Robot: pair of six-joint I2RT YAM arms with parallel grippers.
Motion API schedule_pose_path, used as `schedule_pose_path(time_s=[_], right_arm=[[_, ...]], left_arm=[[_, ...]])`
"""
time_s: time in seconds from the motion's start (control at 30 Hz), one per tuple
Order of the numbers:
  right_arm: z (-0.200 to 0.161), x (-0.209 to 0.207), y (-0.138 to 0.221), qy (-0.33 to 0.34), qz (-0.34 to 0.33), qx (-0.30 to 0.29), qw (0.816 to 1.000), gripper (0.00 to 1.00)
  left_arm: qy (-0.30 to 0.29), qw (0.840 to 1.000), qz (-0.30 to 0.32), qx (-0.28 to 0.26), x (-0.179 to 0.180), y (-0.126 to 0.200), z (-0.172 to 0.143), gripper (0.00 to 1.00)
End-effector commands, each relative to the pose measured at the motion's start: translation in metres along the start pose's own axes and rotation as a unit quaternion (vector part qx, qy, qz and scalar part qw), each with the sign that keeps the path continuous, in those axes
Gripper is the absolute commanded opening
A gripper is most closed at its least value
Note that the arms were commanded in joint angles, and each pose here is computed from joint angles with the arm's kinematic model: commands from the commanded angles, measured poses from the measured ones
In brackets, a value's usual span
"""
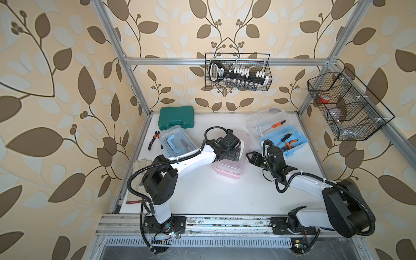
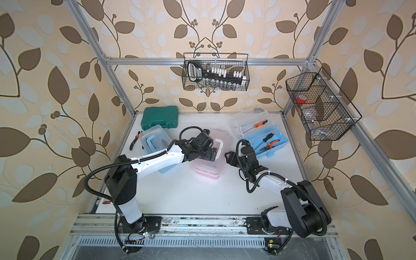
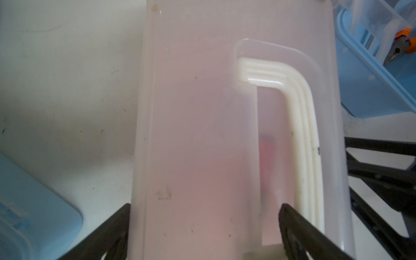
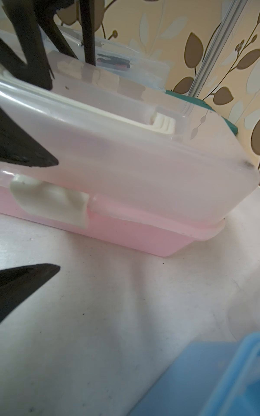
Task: Close toolboxes
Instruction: Fasten the toolbox latch on the toolbox.
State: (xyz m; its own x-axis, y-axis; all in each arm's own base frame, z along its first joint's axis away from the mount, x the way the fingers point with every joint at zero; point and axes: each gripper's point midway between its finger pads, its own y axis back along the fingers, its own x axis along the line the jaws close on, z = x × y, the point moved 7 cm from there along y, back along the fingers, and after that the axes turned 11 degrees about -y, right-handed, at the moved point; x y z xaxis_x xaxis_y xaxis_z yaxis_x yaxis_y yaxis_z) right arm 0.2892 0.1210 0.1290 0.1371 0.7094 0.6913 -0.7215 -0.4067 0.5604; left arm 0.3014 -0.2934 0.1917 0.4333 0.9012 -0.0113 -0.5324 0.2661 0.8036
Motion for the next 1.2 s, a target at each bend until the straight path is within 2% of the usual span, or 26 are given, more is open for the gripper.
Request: schedule_pose_path(time_s=[0.0, 0.2, 0.33, 0.67, 0.83, 1.17], right_arm=[[-0.006, 0.01, -0.003, -0.006, 0.01, 0.032, 0.999, 0.64], [-0.008, 0.013, -0.003, -0.012, 0.005, 0.039, 0.999, 0.6], [-0.009, 0.019, -0.004, -0.026, 0.034, 0.048, 0.998, 0.56], [-0.01, 0.022, -0.006, -0.041, 0.046, 0.051, 0.997, 0.43], [-0.011, 0.019, -0.006, -0.047, 0.046, 0.049, 0.997, 0.3], [-0.011, 0.009, -0.002, -0.052, 0.031, 0.039, 0.997, 0.25]], left_arm=[[-0.024, 0.999, -0.017, 0.04, -0.002, 0.001, -0.015, 0.99], [-0.023, 0.999, -0.018, 0.035, -0.002, 0.004, -0.014, 0.99], [-0.022, 0.999, -0.02, 0.037, -0.002, 0.004, -0.015, 0.99], [-0.022, 0.999, -0.019, 0.039, -0.001, 0.004, -0.018, 0.99], [-0.021, 0.999, -0.019, 0.04, -0.001, 0.003, -0.018, 0.99], [-0.021, 0.999, -0.015, 0.041, 0.0, 0.005, -0.018, 0.99]])
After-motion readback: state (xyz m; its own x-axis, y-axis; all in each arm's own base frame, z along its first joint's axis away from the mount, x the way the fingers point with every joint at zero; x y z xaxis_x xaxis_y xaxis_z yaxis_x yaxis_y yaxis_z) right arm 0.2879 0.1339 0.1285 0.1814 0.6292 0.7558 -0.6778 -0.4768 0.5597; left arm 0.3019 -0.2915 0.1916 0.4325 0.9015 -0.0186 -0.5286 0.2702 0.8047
